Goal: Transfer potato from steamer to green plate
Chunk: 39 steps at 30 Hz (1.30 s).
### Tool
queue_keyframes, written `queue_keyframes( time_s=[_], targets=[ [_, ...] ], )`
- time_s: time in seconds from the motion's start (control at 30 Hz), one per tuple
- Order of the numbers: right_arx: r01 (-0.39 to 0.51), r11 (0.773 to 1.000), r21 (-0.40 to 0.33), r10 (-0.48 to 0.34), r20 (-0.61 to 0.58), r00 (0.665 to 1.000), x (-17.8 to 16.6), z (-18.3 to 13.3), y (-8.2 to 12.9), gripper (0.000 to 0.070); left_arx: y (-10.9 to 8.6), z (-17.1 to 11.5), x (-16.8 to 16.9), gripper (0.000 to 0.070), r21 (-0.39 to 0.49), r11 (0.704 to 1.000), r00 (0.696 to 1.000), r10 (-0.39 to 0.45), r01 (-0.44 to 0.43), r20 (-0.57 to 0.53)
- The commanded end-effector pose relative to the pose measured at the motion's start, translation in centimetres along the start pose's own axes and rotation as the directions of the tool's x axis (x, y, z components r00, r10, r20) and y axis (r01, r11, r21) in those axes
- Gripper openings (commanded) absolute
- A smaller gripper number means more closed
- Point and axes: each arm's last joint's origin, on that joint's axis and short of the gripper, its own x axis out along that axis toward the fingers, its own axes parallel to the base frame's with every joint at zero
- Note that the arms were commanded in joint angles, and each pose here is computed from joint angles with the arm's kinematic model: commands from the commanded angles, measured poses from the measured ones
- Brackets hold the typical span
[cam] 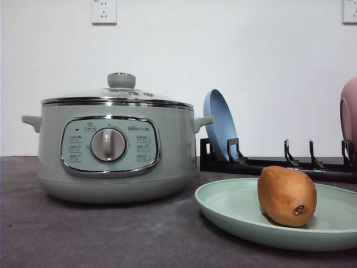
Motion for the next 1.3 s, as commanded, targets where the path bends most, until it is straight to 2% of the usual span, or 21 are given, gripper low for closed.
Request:
queue_keyframes(
  time_s=[0.0,1.27],
  targets=[
    [0.000,1.000,-0.004,0.000,0.006,1.000,0.03,-0.06,-0.02,0.0000,-0.06,-0.73,0.18,0.0016,-0.005,1.000,1.000,0.001,-0.001,-0.027],
    [0.000,1.000,-0.004,0.000,0.006,1.000,0.03,-0.06,-0.02,0.0000,-0.06,-0.73,0.18,0.0016,-0.005,1.000,1.000,0.001,-0.001,-0.027]
  ],
)
